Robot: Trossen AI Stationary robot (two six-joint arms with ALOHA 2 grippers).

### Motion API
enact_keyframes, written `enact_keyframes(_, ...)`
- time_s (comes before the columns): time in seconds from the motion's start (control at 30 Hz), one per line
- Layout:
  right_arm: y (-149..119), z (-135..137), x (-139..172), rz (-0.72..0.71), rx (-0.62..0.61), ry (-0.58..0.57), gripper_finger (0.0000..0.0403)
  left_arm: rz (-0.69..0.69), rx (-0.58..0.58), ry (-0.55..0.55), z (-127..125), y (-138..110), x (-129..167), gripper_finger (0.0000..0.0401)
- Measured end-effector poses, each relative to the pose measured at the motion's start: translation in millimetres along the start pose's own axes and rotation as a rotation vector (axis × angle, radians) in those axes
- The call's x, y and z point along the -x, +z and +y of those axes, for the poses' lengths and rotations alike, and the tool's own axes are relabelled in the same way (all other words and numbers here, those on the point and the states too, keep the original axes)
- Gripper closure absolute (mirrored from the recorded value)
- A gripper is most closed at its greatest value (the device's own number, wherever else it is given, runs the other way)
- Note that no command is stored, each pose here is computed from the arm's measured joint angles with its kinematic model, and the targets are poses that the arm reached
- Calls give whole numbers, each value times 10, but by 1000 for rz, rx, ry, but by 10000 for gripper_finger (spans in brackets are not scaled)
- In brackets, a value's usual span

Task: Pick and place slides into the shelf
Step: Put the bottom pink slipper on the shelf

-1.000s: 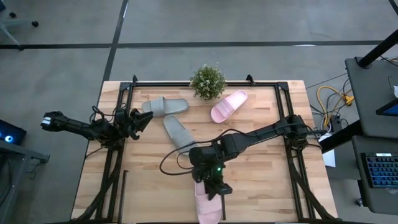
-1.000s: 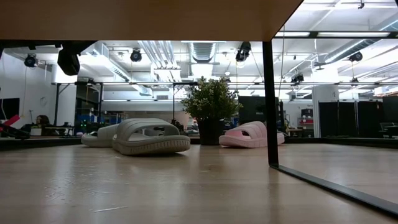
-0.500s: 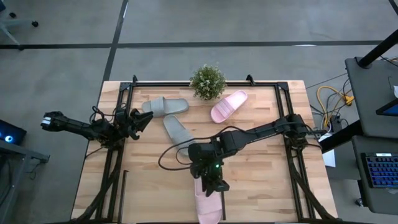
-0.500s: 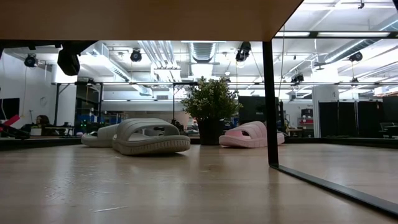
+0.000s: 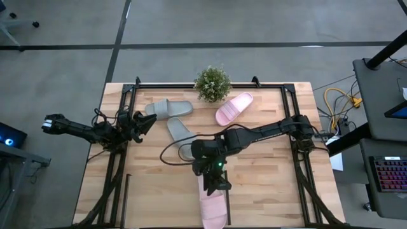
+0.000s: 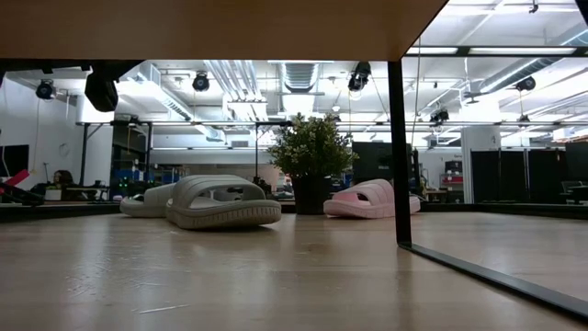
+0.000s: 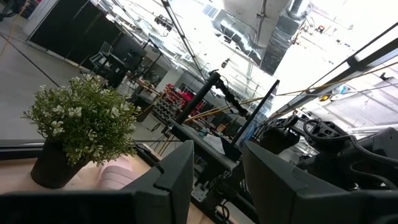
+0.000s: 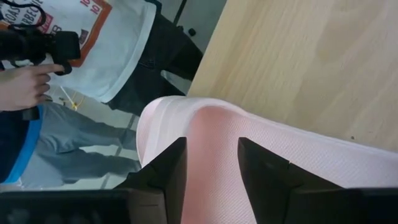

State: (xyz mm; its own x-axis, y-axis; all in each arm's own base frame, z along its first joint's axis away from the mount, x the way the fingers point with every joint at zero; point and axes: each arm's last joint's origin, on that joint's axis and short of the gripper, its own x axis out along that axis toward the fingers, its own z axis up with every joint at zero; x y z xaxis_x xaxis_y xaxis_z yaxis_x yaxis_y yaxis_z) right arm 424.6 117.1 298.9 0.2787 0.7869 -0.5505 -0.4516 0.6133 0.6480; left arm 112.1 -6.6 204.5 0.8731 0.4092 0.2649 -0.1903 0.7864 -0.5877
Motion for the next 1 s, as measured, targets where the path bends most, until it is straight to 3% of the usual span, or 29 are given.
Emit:
enact_keyframes(0.33,42,-127,125,-40,-14,-28,275,0,1,0,0,0,0,278)
enact_keyframes(0.63,158,-173,163,-159,71,-186,300,0,2,0,0,0,0,278)
enact_keyframes(0.8,176,-206,178,-184,124,-304,322,0,2,0,0,0,0,278)
enact_keyframes(1.0,167,-210,177,-166,181,-318,367,0,1,0,0,0,0,278)
